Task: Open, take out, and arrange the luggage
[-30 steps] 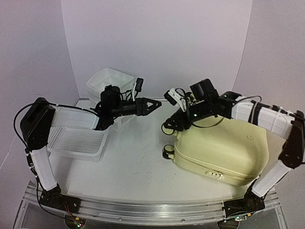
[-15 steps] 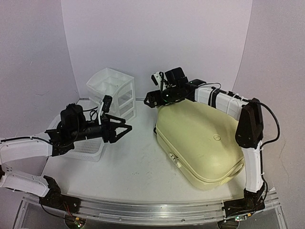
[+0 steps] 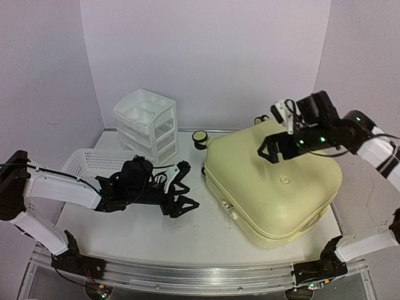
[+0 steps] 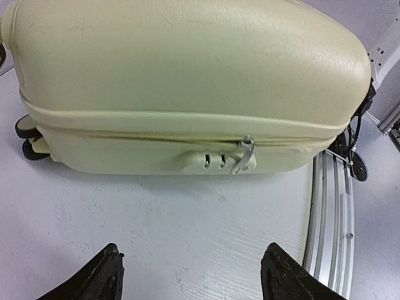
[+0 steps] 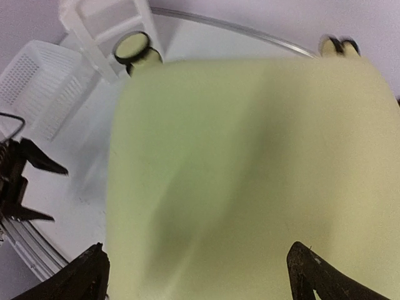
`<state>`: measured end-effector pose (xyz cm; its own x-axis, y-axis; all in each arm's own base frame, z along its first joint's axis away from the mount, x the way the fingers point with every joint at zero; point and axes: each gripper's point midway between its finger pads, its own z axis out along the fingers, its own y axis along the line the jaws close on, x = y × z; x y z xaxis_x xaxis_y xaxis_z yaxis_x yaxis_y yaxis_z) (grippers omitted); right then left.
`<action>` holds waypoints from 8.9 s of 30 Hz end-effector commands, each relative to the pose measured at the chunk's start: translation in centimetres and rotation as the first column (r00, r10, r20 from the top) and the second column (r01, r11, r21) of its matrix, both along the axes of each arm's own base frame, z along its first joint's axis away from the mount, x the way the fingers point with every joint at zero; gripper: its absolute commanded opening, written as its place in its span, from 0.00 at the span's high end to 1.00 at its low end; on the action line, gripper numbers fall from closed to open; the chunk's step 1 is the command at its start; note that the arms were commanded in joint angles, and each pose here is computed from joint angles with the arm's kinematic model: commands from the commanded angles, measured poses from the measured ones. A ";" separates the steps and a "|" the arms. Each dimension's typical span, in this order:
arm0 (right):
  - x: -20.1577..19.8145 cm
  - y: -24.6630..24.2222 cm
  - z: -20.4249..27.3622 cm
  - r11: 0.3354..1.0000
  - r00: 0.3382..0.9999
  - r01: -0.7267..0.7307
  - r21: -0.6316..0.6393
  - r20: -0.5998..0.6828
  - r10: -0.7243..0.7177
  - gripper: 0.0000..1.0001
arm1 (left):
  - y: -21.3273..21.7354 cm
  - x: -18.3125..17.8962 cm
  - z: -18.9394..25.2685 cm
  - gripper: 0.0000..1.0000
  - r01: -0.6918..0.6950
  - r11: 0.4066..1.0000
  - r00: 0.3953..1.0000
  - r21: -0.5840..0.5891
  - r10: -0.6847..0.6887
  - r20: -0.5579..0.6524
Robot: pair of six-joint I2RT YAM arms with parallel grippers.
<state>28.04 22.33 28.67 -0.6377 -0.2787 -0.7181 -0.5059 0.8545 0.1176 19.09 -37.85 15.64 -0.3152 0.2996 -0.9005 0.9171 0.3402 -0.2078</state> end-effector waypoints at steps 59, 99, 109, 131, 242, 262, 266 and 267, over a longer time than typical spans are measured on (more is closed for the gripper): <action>8.9 -13.8 -8.0 0.853 0.841 0.446 -0.272 -0.197 -0.503 0.02 | -3.3 13.8 7.1 0.32 -0.103 0.993 0.972 0.059 0.113 -0.208; -2.6 0.9 -17.0 0.745 0.734 0.662 0.087 0.127 -0.667 0.53 | -0.7 11.3 8.7 0.31 -0.145 0.989 0.964 0.030 0.148 -0.221; -3.0 1.3 -18.3 0.758 0.754 0.649 0.056 0.082 -0.652 0.54 | 0.1 10.9 9.7 0.31 -0.160 0.987 0.967 0.021 0.161 -0.195; -2.5 2.0 -20.1 0.726 0.727 0.686 0.051 -0.023 -0.686 0.59 | 1.2 8.4 10.9 0.31 -0.098 0.995 0.982 -0.035 0.091 -0.167; -7.3 -19.4 -15.5 0.579 0.649 0.706 -0.409 0.045 -0.760 0.53 | 4.7 15.0 11.6 0.70 -0.228 0.969 0.974 0.092 0.228 0.019; 1.7 -15.5 -3.4 0.856 0.835 0.516 -0.002 -0.219 -0.504 0.02 | -2.8 3.2 12.4 0.33 0.071 0.997 0.982 -0.039 -0.077 -0.174; 7.0 -18.8 -3.9 0.768 0.759 0.617 0.172 -0.390 -0.522 0.02 | -4.9 2.7 10.7 0.33 0.053 0.999 0.984 -0.001 -0.053 -0.171; 7.8 -18.9 -4.3 0.757 0.753 0.621 0.202 -0.422 -0.505 0.02 | -5.4 2.7 10.0 0.34 0.046 0.999 0.984 0.014 -0.043 -0.173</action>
